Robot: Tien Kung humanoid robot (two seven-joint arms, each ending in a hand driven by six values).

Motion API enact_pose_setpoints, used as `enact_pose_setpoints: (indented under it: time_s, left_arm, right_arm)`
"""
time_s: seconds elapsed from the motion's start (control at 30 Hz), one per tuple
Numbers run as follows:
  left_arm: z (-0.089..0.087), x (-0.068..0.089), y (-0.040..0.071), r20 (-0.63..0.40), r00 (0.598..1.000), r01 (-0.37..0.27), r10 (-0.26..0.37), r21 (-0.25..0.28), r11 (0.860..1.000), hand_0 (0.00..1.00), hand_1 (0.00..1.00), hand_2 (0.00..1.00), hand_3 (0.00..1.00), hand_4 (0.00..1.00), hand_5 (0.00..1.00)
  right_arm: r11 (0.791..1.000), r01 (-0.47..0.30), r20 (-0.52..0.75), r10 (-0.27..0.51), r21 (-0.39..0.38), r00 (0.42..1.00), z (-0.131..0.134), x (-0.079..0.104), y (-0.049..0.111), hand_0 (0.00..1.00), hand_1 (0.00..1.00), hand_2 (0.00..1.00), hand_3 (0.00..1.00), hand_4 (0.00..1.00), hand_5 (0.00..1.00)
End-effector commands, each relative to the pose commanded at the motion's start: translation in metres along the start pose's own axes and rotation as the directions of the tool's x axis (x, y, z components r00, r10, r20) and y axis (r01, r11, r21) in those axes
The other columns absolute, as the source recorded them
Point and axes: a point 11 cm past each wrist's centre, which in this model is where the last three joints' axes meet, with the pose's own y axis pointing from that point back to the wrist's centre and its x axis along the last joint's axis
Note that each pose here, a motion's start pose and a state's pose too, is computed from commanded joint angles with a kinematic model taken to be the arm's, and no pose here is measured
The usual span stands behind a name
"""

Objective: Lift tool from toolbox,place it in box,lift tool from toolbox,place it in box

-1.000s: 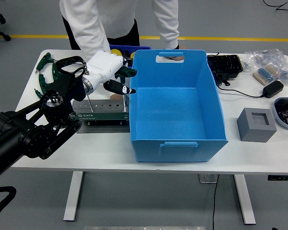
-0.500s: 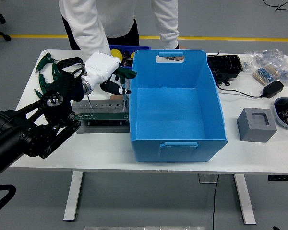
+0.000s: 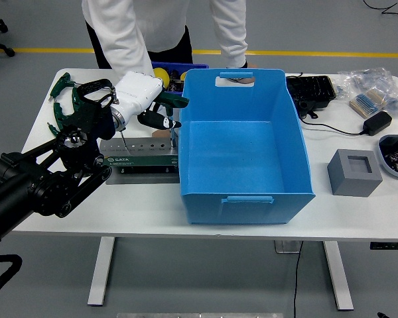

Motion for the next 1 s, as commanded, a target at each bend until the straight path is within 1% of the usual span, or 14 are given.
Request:
enact_pose_setpoints:
  time_s: [0.03, 0.2, 0.23, 0.3, 0.4, 0.43, 0.6, 0.63, 0.8, 0.83, 1.0]
  left_arm:
    - [0.0, 0.0, 0.0, -0.003, 1.0, -0.002, 0.002, 0.001, 1.0, 0.183, 0.067, 0.099, 0.115, 0.998, 0.684]
    - [-0.001, 0.0, 0.0, -0.016, 1.0, -0.014, 0.014, 0.002, 1.0, 0.183, 0.067, 0.099, 0.115, 0.998, 0.684]
    - [-0.001, 0.0, 0.0, -0.018, 1.0, -0.017, 0.017, 0.001, 1.0, 0.154, 0.033, 0.069, 0.079, 0.998, 0.694]
    - [-0.002, 0.0, 0.0, -0.021, 0.999, -0.027, 0.027, -0.002, 1.0, 0.154, 0.033, 0.069, 0.079, 0.998, 0.694]
    - [-0.002, 0.002, 0.0, -0.027, 0.999, -0.047, 0.047, -0.006, 0.999, 0.154, 0.033, 0.069, 0.079, 0.998, 0.694]
    - [-0.002, 0.003, 0.0, -0.03, 0.998, -0.055, 0.054, -0.009, 0.998, 0.14, 0.002, 0.033, 0.046, 0.998, 0.698]
    - [-0.001, 0.008, 0.001, -0.047, 0.994, -0.099, 0.097, -0.029, 0.995, 0.14, 0.002, 0.033, 0.046, 0.998, 0.698]
    - [-0.001, 0.009, 0.001, -0.051, 0.993, -0.108, 0.106, -0.033, 0.994, 0.141, 0.002, 0.018, 0.022, 0.998, 0.741]
    - [-0.001, 0.015, 0.002, -0.081, 0.988, -0.136, 0.132, -0.04, 0.99, 0.141, 0.002, 0.018, 0.022, 0.998, 0.741]
    - [-0.001, 0.017, 0.002, -0.088, 0.987, -0.138, 0.134, -0.04, 0.99, 0.139, 0.002, 0.017, 0.015, 0.959, 0.842]
    - [0.0, 0.023, 0.003, -0.112, 0.984, -0.145, 0.139, -0.046, 0.988, 0.139, 0.002, 0.017, 0.015, 0.959, 0.842]
  right_arm:
    - [1.0, 0.0, 0.0, 0.0, 0.0, 1.0, 0.0, 0.0, 0.0, 0.71, 0.693, 0.736, 0.599, 0.832, 0.722]
    - [1.0, 0.0, -0.001, 0.0, 0.0, 1.0, 0.0, 0.0, 0.0, 0.71, 0.693, 0.736, 0.599, 0.832, 0.722]
    - [1.0, 0.0, -0.001, 0.0, 0.0, 1.0, 0.0, 0.0, 0.0, 0.71, 0.693, 0.736, 0.599, 0.832, 0.722]
    - [1.0, 0.0, -0.001, 0.0, 0.0, 1.0, 0.0, 0.0, 0.0, 0.71, 0.693, 0.736, 0.599, 0.832, 0.722]
    - [1.0, 0.0, 0.0, 0.0, 0.001, 1.0, 0.0, 0.0, 0.0, 0.71, 0.693, 0.736, 0.599, 0.832, 0.722]
    - [1.0, 0.0, 0.001, 0.0, 0.001, 1.0, -0.001, 0.0, 0.0, 0.711, 0.694, 0.736, 0.598, 0.832, 0.722]
    - [1.0, -0.001, 0.0, 0.001, 0.001, 1.0, -0.001, 0.001, 0.0, 0.711, 0.694, 0.736, 0.598, 0.832, 0.722]
    - [1.0, -0.001, 0.001, 0.001, 0.001, 1.0, 0.0, 0.001, 0.0, 0.711, 0.693, 0.735, 0.599, 0.832, 0.722]
    - [1.0, -0.001, 0.001, 0.001, 0.0, 1.0, 0.0, 0.001, 0.0, 0.711, 0.693, 0.735, 0.599, 0.832, 0.722]
    - [1.0, -0.001, 0.001, 0.001, 0.0, 1.0, 0.0, 0.001, 0.0, 0.711, 0.692, 0.735, 0.599, 0.832, 0.723]
    - [1.0, -0.002, 0.001, 0.002, -0.001, 1.0, 0.001, 0.001, 0.0, 0.711, 0.692, 0.735, 0.599, 0.832, 0.723]
